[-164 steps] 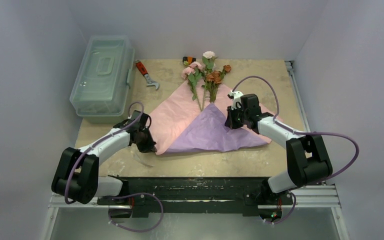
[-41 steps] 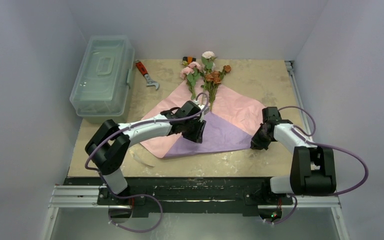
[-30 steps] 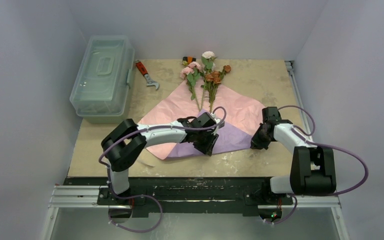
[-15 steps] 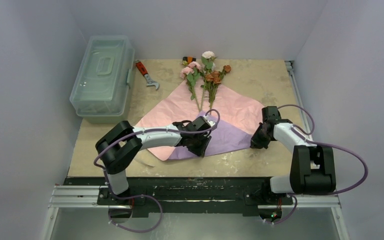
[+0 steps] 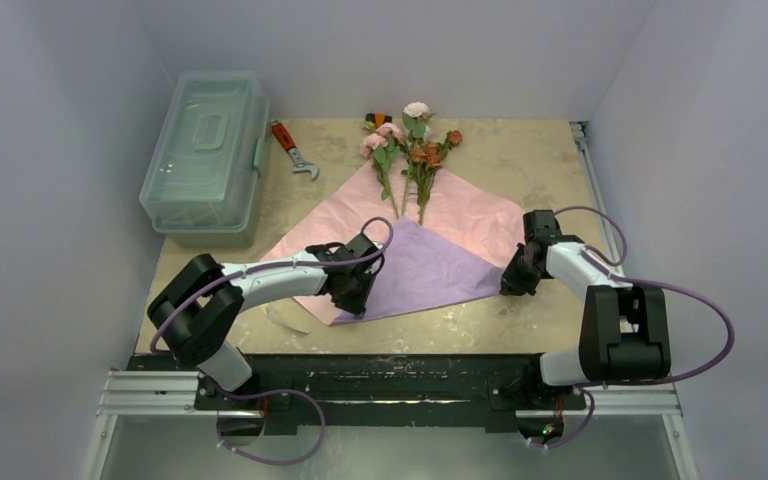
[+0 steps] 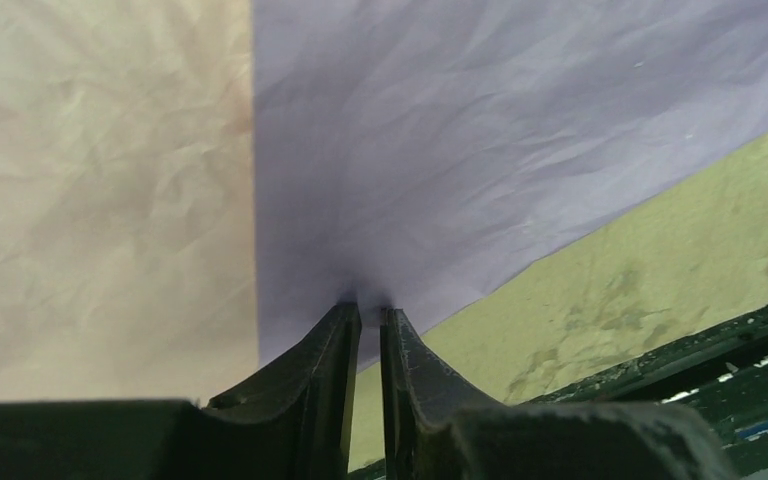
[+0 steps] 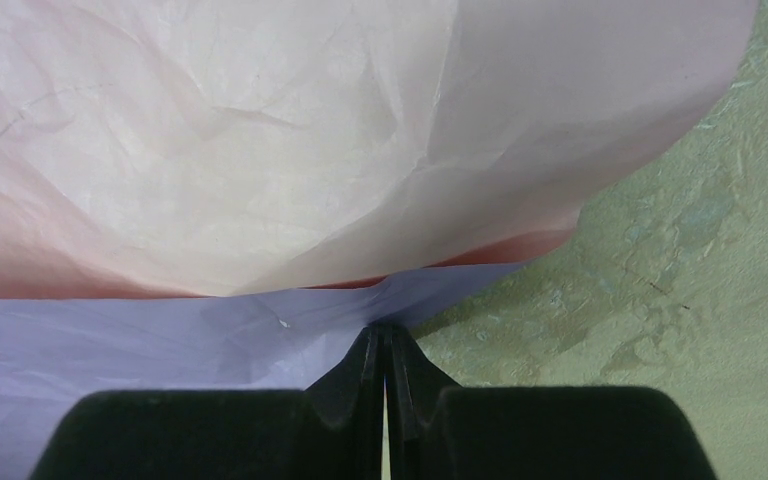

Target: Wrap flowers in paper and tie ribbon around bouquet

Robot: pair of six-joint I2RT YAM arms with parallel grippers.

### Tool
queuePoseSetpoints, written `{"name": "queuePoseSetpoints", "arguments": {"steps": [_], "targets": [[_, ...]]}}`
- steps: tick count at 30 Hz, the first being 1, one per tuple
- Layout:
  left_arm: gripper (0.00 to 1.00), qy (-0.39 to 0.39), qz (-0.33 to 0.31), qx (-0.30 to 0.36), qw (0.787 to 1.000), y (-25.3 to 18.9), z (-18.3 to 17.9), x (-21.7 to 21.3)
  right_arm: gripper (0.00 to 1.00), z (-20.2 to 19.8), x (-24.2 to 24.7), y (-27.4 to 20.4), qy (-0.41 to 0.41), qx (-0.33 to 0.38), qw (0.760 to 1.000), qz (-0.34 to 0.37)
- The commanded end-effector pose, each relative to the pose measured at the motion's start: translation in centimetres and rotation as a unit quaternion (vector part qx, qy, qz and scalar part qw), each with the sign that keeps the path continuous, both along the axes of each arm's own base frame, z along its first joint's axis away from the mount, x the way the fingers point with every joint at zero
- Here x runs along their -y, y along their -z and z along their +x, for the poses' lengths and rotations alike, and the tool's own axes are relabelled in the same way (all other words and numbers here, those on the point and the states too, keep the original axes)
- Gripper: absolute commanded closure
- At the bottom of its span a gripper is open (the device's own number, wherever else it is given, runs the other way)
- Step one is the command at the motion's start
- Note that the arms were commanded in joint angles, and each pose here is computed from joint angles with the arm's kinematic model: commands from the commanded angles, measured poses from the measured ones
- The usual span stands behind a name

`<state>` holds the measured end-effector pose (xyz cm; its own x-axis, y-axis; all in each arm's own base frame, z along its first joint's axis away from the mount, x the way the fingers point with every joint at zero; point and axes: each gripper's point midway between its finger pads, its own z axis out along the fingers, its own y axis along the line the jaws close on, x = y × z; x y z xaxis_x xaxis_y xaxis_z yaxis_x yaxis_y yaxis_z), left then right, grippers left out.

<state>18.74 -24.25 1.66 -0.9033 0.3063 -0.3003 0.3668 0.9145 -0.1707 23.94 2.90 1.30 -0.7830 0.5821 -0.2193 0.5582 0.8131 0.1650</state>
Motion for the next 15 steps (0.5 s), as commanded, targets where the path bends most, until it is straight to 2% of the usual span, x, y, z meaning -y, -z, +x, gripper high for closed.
{"name": "queuePoseSetpoints", "arguments": {"steps": [1, 12, 15], "targets": [[0.81, -0.047, 0.038, -0.013, 0.998, -0.3, -0.9, -3.3, 0.91, 0.9, 1.1, 0.3, -0.003, 0.006, 1.0, -0.029], [0.81, -0.071, 0.061, -0.01, 0.996, -1.1, -2.0, -5.5, 0.94, 0.9, 1.5, -0.3, 0.014, 0.009, 0.999, -0.037], [0.81, -0.07, 0.055, -0.002, 0.996, -1.9, -1.6, -5.3, 0.89, 1.0, 1.3, -0.8, 0.014, 0.015, 0.999, -0.032]]}}
